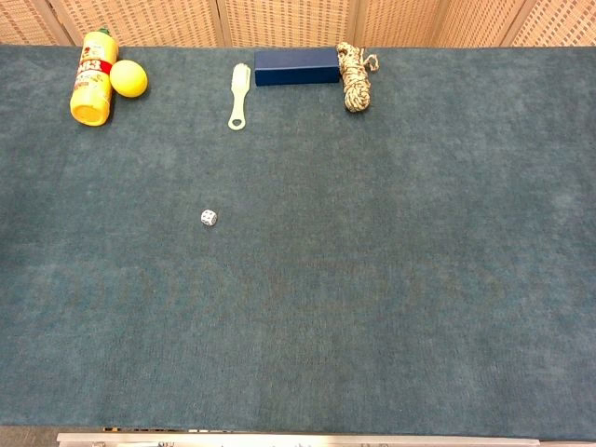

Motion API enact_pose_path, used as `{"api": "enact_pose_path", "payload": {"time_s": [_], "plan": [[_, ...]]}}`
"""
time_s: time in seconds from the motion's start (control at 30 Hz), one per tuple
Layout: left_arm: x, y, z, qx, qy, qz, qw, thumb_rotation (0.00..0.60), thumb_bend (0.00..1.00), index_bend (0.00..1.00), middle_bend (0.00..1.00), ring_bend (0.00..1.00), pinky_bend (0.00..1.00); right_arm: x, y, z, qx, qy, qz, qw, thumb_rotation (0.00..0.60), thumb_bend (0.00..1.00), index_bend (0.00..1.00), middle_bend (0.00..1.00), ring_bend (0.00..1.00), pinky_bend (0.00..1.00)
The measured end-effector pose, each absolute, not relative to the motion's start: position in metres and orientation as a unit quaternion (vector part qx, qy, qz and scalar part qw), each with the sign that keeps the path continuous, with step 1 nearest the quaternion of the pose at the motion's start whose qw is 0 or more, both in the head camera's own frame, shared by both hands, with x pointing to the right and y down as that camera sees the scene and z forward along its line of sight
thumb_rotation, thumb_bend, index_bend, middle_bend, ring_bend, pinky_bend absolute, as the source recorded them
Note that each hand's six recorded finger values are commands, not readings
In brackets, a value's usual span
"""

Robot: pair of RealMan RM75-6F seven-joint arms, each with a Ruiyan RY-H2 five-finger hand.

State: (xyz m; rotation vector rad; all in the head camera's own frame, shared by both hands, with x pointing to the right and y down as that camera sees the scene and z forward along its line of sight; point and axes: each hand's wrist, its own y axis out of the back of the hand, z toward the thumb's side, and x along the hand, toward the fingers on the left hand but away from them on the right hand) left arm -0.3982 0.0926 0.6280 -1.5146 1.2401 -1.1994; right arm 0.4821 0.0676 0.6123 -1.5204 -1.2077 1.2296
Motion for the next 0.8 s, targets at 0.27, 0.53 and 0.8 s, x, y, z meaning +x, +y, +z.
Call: {"api": "enact_pose_path", "payload": {"time_s": [0.27, 0.53, 0.8], "plan": [[-0.4, 0.098, 0.636, -0.605, 0.468, -0.512, 0.391, 0.6, 0.33, 0.38, 0.39, 0.28, 0.42, 0.481, 0.066, 0.611, -0.607, -0.482, 0.484, 0.406, 0.6, 0.0, 0.28, 0.26, 0.19, 0.28], [-0.385, 0.095, 0.633, -0.636, 0.465, -0.476, 0.391, 0.6, 0.41, 0.37, 0.39, 0.33, 0.48, 0.49, 0.059, 0.602, -0.597, -0.504, 0.479, 0.4, 0.6, 0.0, 0.28, 0.27, 0.19, 0.29], [-0.342, 0.079, 0.626, -0.702, 0.382, -0.411, 0.439, 0.6, 0.76, 0.28, 0.49, 0.47, 0.59, 0.498, 0.052, 0.593, -0.581, -0.527, 0.476, 0.398, 0.6, 0.0, 0.28, 0.28, 0.19, 0.29]]}}
